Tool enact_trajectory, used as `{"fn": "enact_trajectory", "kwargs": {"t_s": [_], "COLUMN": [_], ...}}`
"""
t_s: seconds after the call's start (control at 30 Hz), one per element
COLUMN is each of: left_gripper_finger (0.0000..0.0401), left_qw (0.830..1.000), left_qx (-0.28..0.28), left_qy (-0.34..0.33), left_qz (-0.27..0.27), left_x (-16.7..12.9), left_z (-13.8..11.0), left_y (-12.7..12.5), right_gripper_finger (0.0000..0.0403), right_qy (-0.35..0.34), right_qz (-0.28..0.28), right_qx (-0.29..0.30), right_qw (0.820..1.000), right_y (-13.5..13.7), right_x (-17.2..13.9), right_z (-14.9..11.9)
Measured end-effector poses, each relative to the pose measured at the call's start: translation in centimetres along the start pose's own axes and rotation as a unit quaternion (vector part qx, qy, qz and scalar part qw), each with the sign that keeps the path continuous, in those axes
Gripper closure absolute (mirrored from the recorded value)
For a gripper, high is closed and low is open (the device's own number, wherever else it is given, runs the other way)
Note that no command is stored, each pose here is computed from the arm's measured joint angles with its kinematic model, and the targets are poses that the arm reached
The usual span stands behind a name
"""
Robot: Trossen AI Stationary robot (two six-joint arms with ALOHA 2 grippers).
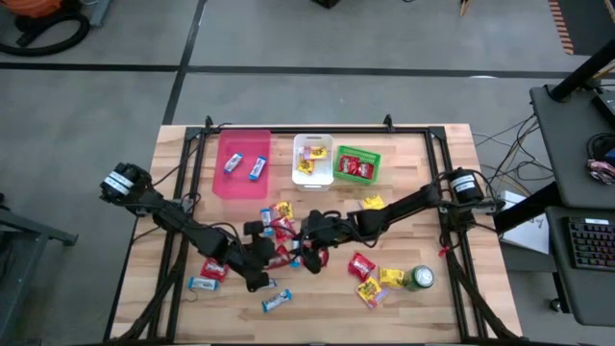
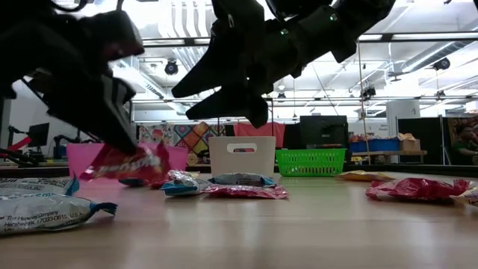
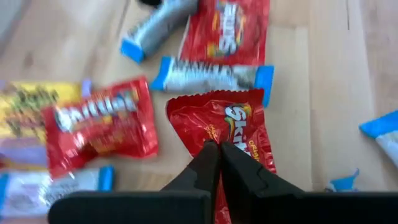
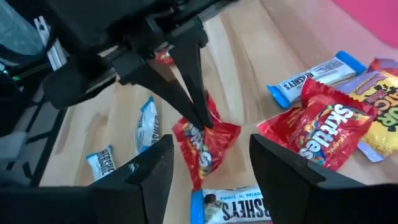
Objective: Sort candy
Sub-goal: Put the red candy into the green bin
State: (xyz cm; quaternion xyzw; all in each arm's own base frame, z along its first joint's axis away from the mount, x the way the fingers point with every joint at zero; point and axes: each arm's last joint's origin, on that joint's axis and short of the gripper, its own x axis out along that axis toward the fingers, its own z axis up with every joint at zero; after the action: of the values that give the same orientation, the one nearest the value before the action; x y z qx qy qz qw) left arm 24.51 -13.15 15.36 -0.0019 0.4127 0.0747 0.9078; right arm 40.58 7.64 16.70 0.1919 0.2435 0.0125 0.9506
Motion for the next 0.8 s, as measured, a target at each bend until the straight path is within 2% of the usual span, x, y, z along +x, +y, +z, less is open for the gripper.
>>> {"fn": "enact_trajectory", "kwargs": {"t_s": [0.2,0.43,0.67,0.8], "left_gripper_finger": [0.0401,0.0401,0.0401,0.0401], "left_qw": [0.997,0.985,0.981,0.981], "left_qx": [0.055,0.11,0.128,0.129], "left_qy": [-0.042,-0.091,-0.101,-0.101], "left_qz": [0.046,0.097,0.1,0.1], "left_x": [-0.7,-1.8,-2.1,-2.1], "left_z": [1.2,2.7,3.6,3.6], "left_y": [-0.5,-1.4,-1.7,-1.7], "right_gripper_finger": [0.0202,0.0202,0.0204,0.0232], "right_qy": [0.001,0.001,-0.012,-0.015], "right_qz": [-0.001,-0.001,0.007,0.008], "right_qx": [-0.005,-0.01,-0.032,-0.035], "right_qw": [1.0,1.0,0.999,0.999], "right_y": [0.1,0.1,0.4,0.4], "right_x": [0.1,0.1,0.1,0.1], "right_z": [-0.2,-0.2,0.0,0.0]}}
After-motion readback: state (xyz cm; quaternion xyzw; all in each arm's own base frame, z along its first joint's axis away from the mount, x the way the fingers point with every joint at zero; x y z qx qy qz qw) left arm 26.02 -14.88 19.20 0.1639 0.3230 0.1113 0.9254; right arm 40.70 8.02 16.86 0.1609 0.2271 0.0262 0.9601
